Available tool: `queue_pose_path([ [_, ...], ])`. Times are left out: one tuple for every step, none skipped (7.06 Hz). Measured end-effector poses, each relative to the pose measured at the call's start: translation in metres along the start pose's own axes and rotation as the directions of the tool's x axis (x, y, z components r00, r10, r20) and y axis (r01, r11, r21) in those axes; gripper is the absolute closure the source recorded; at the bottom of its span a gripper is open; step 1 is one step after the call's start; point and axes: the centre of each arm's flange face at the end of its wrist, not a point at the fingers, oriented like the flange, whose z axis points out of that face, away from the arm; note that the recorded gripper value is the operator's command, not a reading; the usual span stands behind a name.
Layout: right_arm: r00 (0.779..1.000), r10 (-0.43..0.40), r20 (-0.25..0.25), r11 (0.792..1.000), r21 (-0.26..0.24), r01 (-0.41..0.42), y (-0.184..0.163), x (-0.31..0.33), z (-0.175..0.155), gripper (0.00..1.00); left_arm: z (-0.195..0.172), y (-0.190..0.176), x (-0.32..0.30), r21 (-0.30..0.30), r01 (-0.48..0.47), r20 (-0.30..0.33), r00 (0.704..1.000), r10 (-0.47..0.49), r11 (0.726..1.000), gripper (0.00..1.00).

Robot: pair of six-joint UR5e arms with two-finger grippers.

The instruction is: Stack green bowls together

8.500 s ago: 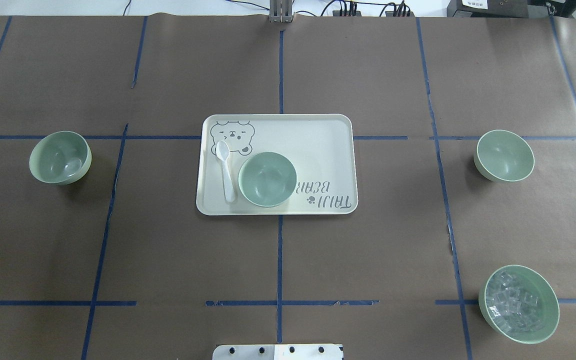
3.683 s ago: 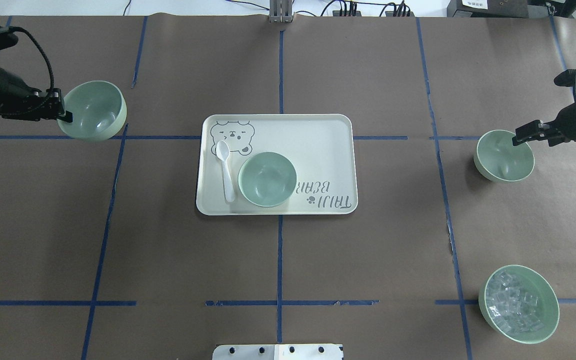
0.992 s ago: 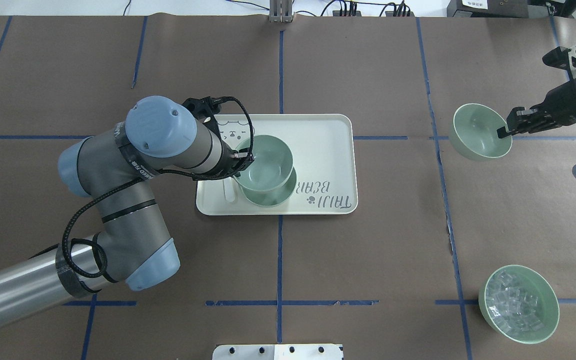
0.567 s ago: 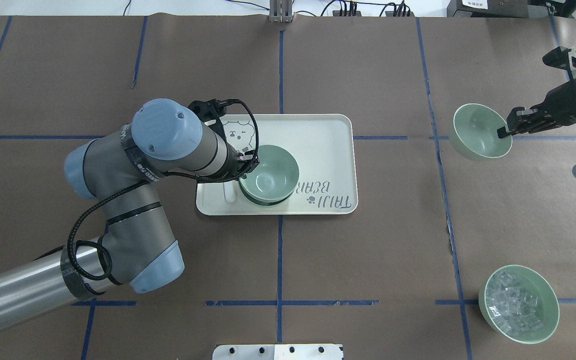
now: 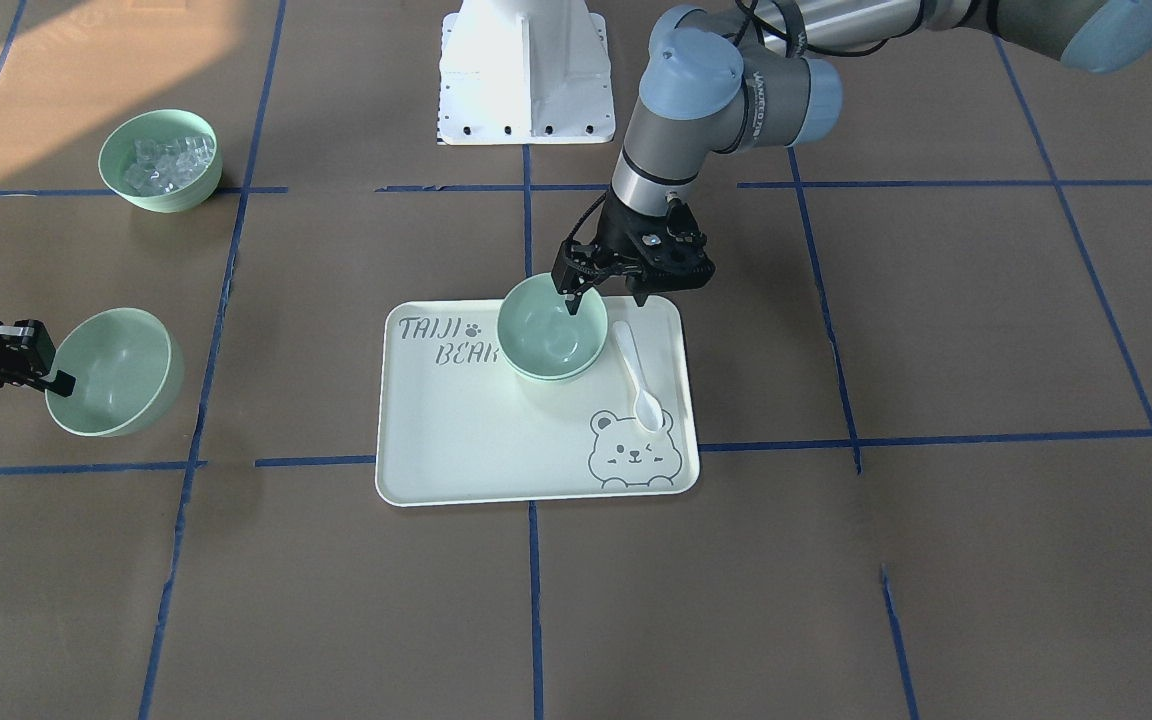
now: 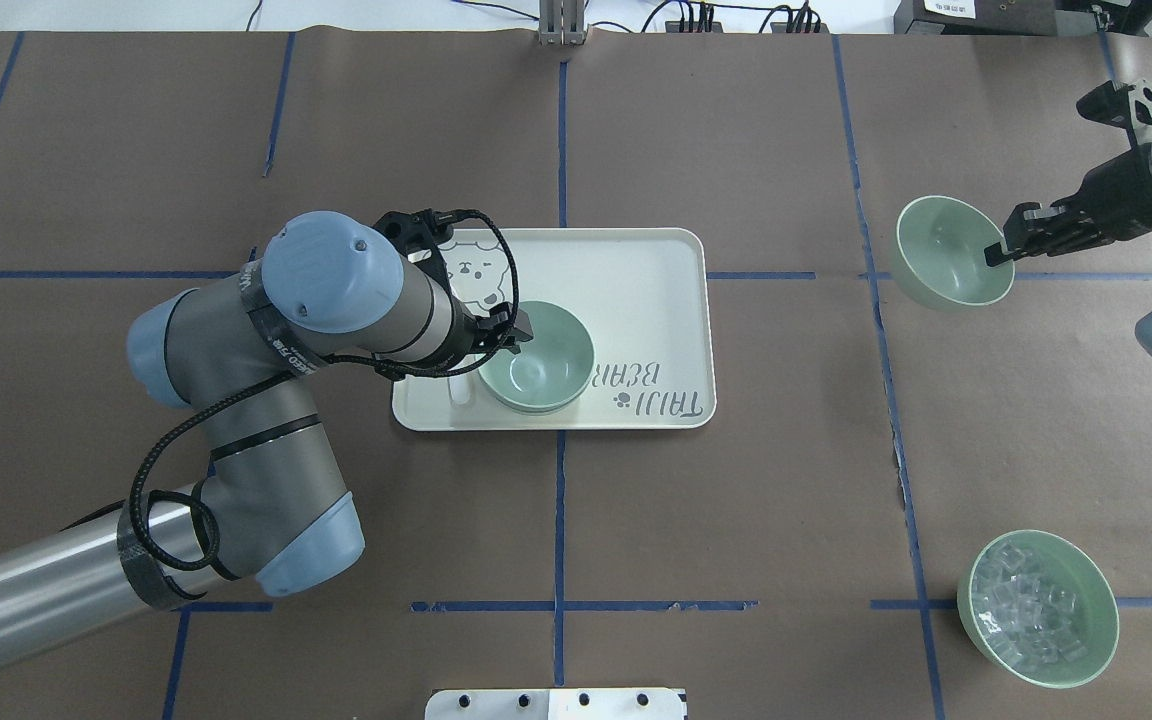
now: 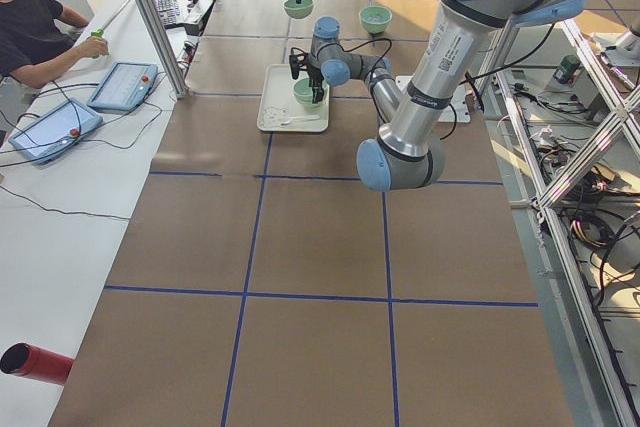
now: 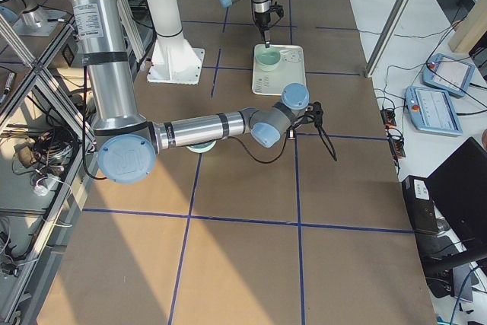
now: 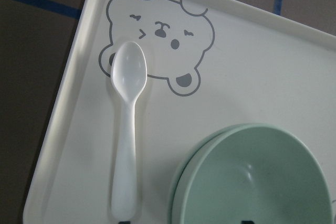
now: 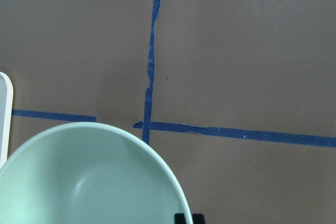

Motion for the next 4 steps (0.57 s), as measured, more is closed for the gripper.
queue_pose_path([
  [0.999,0.034,0.026,0.999,0.006,-0.034,-0.012,-0.033,0.002,1.00,-0.012,-0.016,-0.003,0.019,-0.020,0.000,1.000,0.020,1.000,0.00],
  [0.997,0.059,0.052,0.998,0.002,-0.059,-0.018,-0.070,0.009,1.00,-0.027,-0.035,-0.007,0.042,-0.060,0.011,0.998,0.060,0.997,0.00],
  [0.994,0.071,0.078,0.997,-0.007,-0.070,-0.019,-0.115,0.021,1.00,-0.047,-0.059,-0.016,0.052,-0.100,0.032,0.995,0.099,0.994,0.00],
  [0.992,0.083,0.100,0.997,-0.015,-0.082,-0.016,-0.164,0.038,1.00,-0.071,-0.084,-0.036,0.044,-0.140,0.043,0.989,0.139,0.989,0.00],
])
